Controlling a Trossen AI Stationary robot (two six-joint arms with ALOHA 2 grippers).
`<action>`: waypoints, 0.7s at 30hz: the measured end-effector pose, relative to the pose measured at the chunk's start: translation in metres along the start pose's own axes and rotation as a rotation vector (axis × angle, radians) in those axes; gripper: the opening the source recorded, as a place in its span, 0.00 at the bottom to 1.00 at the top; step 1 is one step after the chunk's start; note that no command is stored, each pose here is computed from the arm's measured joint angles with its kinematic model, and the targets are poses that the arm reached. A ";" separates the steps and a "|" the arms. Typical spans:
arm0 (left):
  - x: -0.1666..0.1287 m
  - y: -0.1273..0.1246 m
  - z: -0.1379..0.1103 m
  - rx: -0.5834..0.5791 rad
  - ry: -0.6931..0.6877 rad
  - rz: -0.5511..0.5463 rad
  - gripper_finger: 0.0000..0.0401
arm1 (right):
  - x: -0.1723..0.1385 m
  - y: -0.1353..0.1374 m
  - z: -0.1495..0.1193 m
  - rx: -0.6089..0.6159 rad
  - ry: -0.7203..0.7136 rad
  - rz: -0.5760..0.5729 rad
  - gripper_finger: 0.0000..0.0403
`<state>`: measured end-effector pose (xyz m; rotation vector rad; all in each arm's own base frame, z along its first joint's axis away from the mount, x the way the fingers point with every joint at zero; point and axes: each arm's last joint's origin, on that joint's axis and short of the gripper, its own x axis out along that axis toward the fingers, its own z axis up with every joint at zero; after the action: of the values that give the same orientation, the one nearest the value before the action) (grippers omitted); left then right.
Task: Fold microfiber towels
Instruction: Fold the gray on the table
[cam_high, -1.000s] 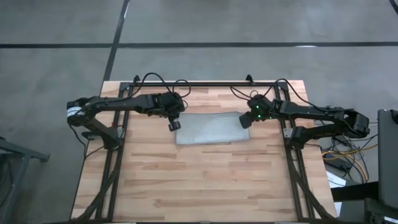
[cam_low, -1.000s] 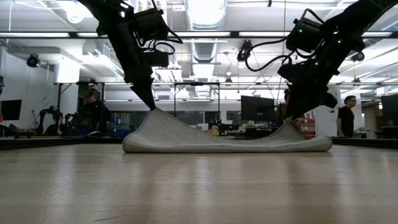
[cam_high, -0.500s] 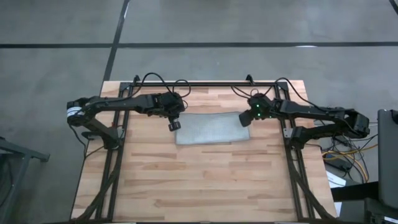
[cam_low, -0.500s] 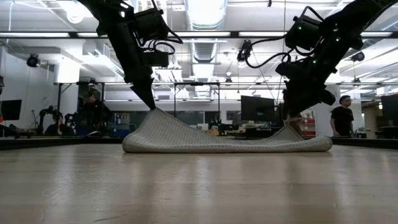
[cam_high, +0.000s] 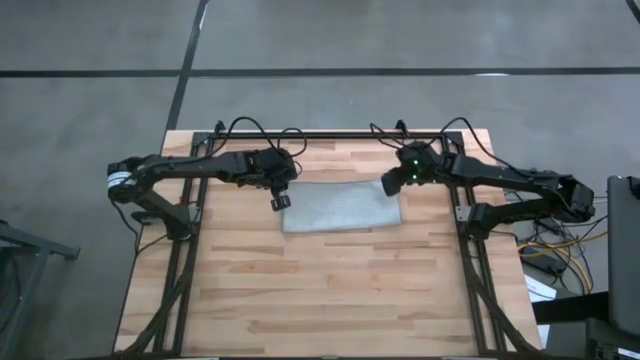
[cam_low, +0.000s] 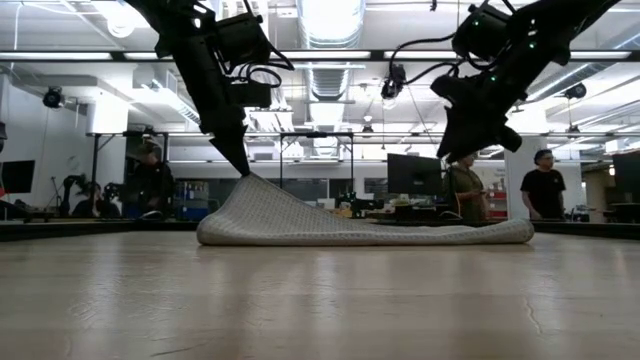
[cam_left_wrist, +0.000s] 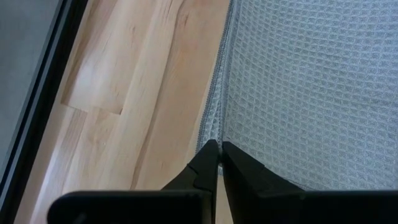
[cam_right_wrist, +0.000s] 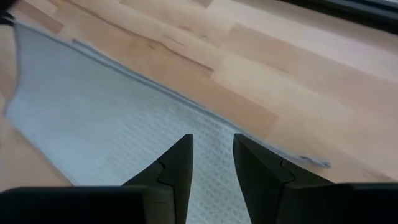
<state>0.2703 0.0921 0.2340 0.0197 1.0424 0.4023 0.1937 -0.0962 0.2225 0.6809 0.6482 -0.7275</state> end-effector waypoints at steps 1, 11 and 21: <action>0.000 0.000 0.000 0.000 0.000 0.000 0.06 | -0.001 0.001 0.002 0.000 -0.004 0.007 0.27; 0.000 0.000 0.000 0.000 0.000 0.000 0.06 | -0.002 0.003 0.004 -0.002 -0.002 0.017 0.35; 0.000 0.000 0.000 0.000 0.000 0.000 0.06 | -0.002 0.003 0.004 0.001 -0.001 0.018 0.36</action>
<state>0.2702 0.0922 0.2340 0.0195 1.0424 0.4026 0.1963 -0.0969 0.2270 0.6863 0.6399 -0.7116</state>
